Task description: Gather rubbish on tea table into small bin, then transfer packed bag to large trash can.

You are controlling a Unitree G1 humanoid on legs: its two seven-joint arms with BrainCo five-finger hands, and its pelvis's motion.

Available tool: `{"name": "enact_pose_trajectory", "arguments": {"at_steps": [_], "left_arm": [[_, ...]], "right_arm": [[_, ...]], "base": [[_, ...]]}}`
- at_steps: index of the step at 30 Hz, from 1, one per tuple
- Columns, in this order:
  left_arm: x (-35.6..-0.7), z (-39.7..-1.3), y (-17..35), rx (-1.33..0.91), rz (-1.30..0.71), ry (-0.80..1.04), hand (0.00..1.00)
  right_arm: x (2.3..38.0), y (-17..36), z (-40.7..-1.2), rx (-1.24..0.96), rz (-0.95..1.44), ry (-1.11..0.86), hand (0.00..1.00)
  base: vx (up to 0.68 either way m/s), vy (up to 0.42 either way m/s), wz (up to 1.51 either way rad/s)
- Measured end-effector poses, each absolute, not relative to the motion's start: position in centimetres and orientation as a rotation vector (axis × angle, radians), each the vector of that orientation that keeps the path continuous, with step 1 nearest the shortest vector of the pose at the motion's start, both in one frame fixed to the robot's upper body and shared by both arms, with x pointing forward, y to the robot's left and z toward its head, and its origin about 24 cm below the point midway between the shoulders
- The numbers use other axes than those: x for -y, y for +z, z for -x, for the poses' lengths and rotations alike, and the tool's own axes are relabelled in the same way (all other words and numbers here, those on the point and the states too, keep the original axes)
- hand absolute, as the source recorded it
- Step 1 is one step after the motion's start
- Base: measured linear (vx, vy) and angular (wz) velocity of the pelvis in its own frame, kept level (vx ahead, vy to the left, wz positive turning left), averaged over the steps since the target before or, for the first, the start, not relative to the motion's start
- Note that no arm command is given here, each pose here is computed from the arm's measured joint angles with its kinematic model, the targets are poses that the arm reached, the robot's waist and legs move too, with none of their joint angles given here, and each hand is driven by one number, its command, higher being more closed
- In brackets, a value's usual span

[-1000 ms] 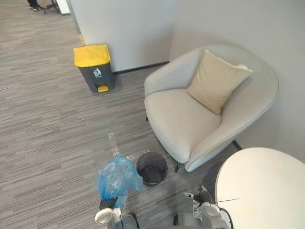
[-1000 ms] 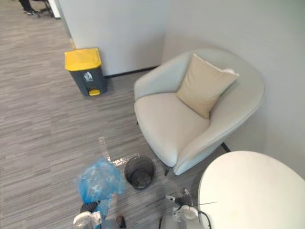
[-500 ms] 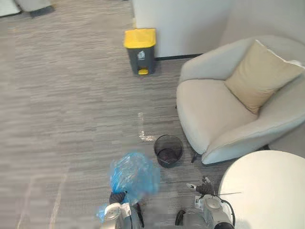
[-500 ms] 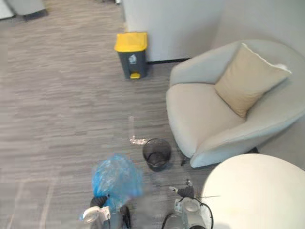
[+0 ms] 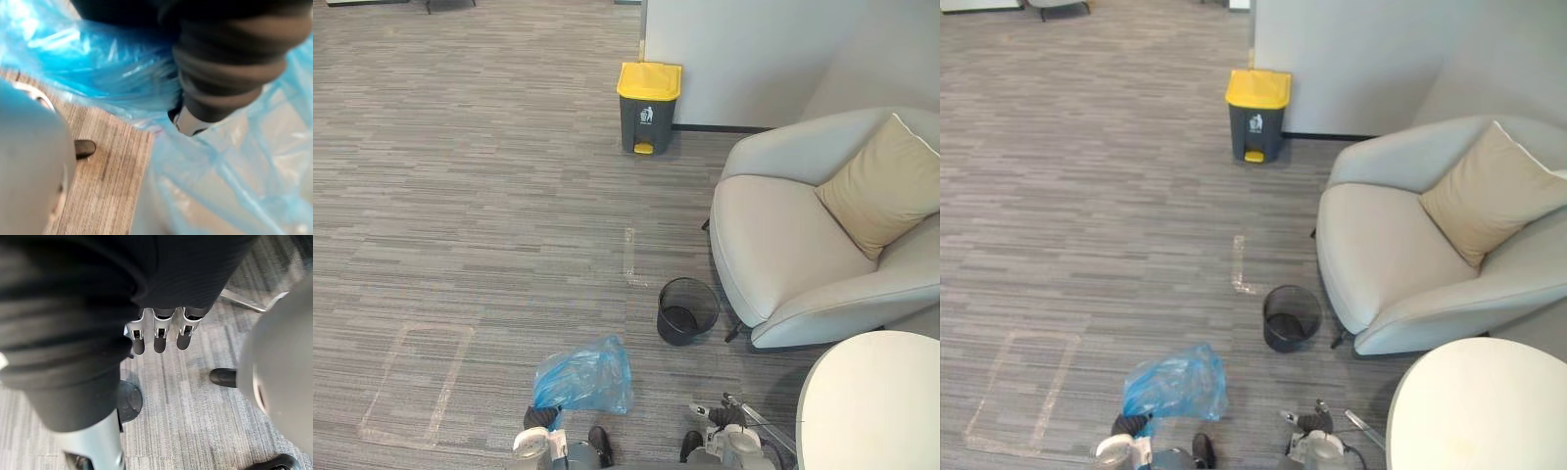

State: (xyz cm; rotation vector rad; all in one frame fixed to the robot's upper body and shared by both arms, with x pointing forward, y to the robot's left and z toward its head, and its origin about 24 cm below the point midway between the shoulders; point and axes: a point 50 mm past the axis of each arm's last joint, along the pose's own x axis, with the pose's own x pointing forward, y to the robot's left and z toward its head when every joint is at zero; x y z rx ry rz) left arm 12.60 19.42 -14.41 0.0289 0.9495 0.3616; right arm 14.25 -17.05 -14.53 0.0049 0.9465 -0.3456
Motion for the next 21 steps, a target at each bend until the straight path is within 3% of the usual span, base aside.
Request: {"name": "enact_pose_trajectory", "arguments": {"at_steps": [12,17,21], "left_arm": [[-19.3,-12.6,-14.4,-0.95,-0.023,0.36,1.0],[-17.1,-13.7,-14.3,-0.933,0.036,0.333,1.0],[-16.7,-13.5,-14.4,-0.935,0.082,0.365,1.0]], "right_arm": [[17.6,-14.0,-14.9,-0.9,-0.027,-0.38,0.0],[19.1,-13.7,-14.9,-0.879,-0.035,-0.445,0.0],[17.8,-13.5,-15.4,-0.866,-0.043,-0.4,0.0]], "base": [[0.28,0.018,0.61],[0.64,-0.137,0.69],[0.6,-0.079,-0.18]]}}
